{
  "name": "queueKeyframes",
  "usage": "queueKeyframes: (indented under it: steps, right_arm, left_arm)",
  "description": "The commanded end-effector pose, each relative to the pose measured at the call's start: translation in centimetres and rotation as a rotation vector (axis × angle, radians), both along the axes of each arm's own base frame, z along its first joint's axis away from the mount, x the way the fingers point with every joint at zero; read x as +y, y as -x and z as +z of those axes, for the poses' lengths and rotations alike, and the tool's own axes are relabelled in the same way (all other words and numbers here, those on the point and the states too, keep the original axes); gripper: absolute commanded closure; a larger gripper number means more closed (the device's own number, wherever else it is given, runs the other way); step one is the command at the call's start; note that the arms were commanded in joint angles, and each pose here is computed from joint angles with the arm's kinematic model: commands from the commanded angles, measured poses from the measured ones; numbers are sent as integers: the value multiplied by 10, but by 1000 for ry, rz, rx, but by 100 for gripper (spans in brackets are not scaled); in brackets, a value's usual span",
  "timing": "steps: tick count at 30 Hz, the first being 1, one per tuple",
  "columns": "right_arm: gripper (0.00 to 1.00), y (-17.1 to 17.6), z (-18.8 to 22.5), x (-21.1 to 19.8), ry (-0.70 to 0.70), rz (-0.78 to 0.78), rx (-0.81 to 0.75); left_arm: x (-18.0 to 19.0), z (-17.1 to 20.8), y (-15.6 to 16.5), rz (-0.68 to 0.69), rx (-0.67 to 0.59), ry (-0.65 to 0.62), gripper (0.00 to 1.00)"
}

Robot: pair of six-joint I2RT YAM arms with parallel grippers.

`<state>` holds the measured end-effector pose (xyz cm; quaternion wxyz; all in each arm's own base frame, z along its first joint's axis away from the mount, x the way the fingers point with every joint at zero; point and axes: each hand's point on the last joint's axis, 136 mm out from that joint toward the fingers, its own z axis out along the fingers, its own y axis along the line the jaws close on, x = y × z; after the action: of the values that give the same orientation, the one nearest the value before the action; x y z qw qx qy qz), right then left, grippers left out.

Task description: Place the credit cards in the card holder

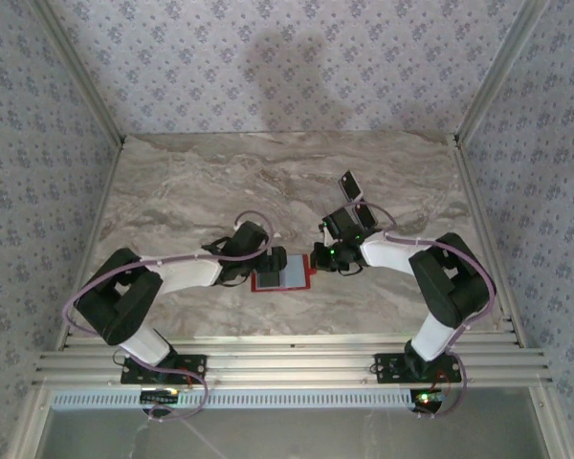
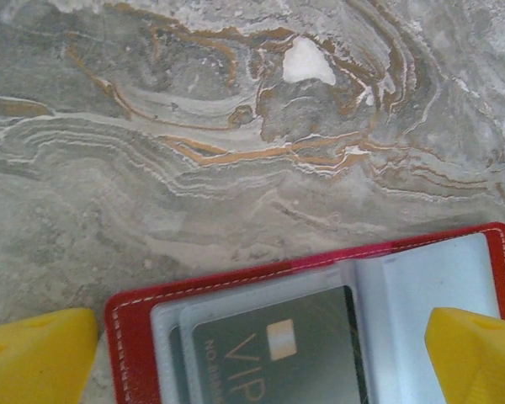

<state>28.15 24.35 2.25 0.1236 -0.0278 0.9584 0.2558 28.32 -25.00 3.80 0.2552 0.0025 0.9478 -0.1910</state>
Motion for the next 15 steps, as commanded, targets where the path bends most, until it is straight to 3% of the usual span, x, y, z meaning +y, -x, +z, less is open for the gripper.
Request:
queueKeyframes:
  steps: [1, 7, 15]
  right_arm:
    - [92, 9, -13, -2, 6, -3, 48]
    - [92, 9, -14, -1, 2, -3, 54]
    - [92, 8, -15, 0, 2, -2, 55]
  left_arm:
    - [-30, 12, -4, -58, -21, 94, 0]
    - [-35, 22, -2, -70, -38, 141, 0]
    - [-35, 68, 1, -38, -139, 303, 0]
